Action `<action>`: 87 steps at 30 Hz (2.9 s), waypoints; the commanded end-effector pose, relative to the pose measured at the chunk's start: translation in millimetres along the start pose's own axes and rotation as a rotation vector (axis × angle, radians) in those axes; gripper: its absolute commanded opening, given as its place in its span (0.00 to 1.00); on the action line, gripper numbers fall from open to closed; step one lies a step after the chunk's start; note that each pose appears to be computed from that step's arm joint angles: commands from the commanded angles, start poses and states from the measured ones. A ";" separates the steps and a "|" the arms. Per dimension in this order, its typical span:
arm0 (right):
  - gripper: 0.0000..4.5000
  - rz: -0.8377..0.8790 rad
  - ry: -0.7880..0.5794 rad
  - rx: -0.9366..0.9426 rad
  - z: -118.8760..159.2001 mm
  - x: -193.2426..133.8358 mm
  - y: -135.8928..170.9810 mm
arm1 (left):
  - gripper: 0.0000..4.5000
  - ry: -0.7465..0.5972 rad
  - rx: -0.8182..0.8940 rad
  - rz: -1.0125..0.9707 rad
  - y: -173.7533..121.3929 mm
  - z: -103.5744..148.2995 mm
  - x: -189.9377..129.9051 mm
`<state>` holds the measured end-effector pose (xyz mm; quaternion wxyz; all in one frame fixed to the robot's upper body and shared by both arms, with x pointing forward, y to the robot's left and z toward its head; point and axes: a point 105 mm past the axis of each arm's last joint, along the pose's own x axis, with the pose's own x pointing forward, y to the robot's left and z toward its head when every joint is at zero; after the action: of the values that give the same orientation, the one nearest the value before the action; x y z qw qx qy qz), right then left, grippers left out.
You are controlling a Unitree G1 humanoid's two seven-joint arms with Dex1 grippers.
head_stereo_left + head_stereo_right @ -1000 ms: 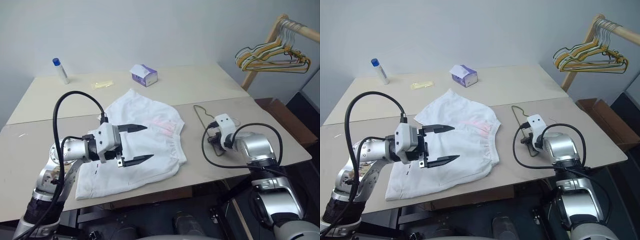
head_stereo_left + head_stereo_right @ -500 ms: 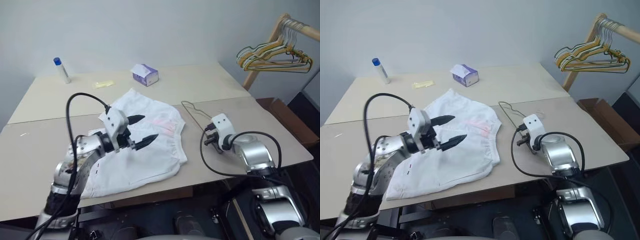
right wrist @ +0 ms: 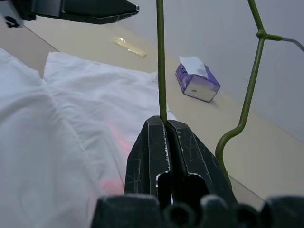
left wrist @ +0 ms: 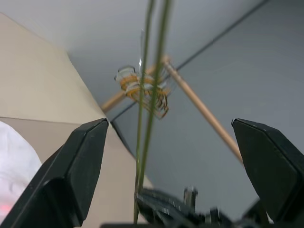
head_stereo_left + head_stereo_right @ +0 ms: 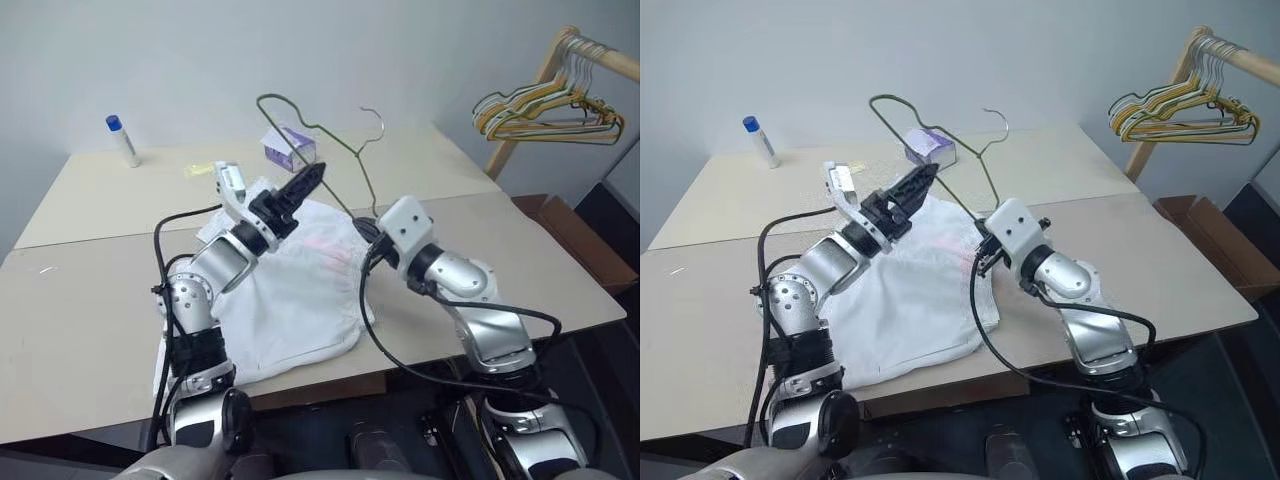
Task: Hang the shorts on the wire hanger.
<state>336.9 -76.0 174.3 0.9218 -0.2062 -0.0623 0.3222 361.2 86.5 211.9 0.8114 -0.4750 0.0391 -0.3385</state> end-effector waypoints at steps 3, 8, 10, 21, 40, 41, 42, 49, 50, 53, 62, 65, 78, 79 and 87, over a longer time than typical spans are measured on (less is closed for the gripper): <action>0.01 0.008 -0.083 -0.032 21.1 -0.4 7.5 | 1.00 -0.043 0.009 -0.007 -12.0 10.4 8.7; 0.00 0.035 -0.077 -0.052 19.4 -1.5 14.1 | 0.74 -0.024 0.053 0.021 -6.8 3.8 10.2; 0.00 0.036 -0.072 -0.057 18.0 -1.8 15.4 | 0.59 -0.036 0.043 0.028 -5.8 4.6 10.8; 0.00 0.003 -0.089 -0.168 18.3 -1.1 14.9 | 0.01 -0.065 0.054 0.057 -0.4 11.0 9.1; 0.99 0.211 -0.152 -0.048 59.4 -29.8 -4.0 | 0.00 -0.048 0.306 -0.102 -17.9 36.3 -4.5; 0.99 0.251 -0.132 -0.010 59.2 -34.0 -5.6 | 0.00 -0.051 0.323 -0.133 -21.2 42.0 -7.6; 0.99 0.292 -0.112 0.041 58.1 -37.8 -8.6 | 0.00 -0.064 0.364 -0.185 -28.5 50.4 -13.5; 0.99 0.669 0.018 0.418 51.2 -57.4 -5.2 | 0.00 0.025 0.474 -0.541 -65.4 82.2 -58.4; 0.99 0.722 0.035 0.446 49.8 -59.6 -2.3 | 0.00 0.049 0.472 -0.590 -68.9 83.0 -64.9; 0.99 0.832 0.079 0.513 41.3 -58.1 4.3 | 0.00 0.109 0.494 -0.686 -75.8 82.1 -76.6; 0.99 0.944 0.098 0.579 40.7 -27.0 27.1 | 0.00 0.130 0.519 -0.760 -82.5 78.4 -81.0; 0.99 0.953 0.088 0.584 44.2 -19.3 31.4 | 0.00 0.124 0.517 -0.766 -83.0 77.2 -81.1; 0.99 1.007 0.056 0.625 54.5 -11.8 44.3 | 0.00 0.112 0.518 -0.781 -81.9 72.2 -81.4; 0.95 1.006 0.056 0.629 54.6 -11.7 44.1 | 0.00 0.112 0.518 -0.781 -81.6 71.9 -81.0; 0.38 0.985 0.075 0.638 51.6 -7.7 45.5 | 0.00 0.099 0.517 -0.779 -79.8 72.1 -76.4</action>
<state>291.7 -34.7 186.3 0.6813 0.0757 0.1985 0.7005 291.5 160.8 286.8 0.7171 -0.2337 -0.1709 -0.6340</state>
